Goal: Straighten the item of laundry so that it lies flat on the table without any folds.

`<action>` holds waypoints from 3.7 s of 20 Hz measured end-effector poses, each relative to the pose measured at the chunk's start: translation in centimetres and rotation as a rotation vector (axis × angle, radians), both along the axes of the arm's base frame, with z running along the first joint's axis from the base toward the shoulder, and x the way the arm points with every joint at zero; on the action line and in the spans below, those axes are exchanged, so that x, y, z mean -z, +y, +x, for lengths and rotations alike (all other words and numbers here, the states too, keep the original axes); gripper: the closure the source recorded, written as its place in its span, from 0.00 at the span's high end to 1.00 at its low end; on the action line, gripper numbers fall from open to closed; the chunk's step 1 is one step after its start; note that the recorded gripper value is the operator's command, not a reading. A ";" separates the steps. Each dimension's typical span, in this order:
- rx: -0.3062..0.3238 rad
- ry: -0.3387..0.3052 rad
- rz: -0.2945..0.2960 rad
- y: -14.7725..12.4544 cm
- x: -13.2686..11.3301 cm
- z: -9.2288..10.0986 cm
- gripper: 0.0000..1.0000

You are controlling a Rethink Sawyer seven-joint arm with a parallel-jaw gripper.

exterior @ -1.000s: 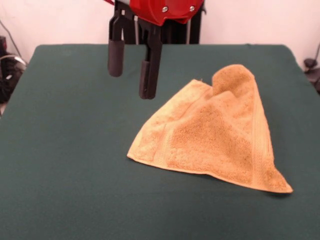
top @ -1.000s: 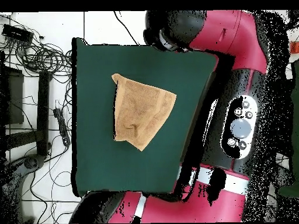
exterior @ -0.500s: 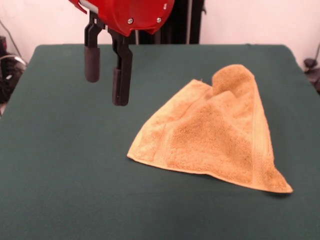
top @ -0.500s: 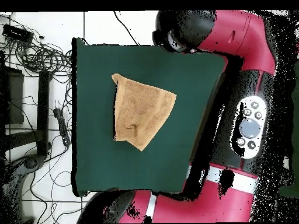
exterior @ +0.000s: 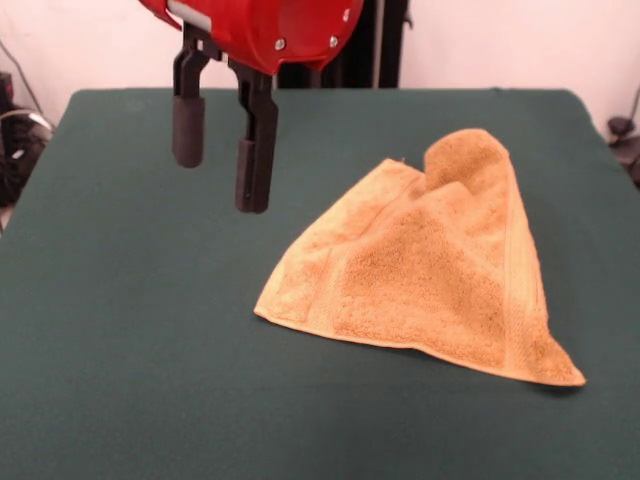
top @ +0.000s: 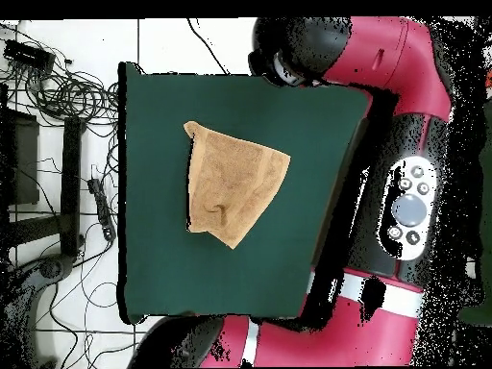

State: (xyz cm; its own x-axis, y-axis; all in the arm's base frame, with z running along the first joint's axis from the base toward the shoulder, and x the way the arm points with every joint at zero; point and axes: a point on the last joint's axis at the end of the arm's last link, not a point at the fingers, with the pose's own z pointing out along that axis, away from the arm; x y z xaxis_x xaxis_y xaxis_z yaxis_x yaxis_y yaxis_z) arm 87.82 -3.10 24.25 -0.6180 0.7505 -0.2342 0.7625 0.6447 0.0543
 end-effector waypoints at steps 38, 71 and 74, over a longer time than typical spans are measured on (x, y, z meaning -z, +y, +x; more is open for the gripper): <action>0.373 -0.032 0.078 1.8 -4.4 -2.3 1.00; 1.199 -0.089 0.201 4.1 -0.8 -7.5 1.00; 1.235 -0.096 0.206 3.7 -1.0 -7.5 1.00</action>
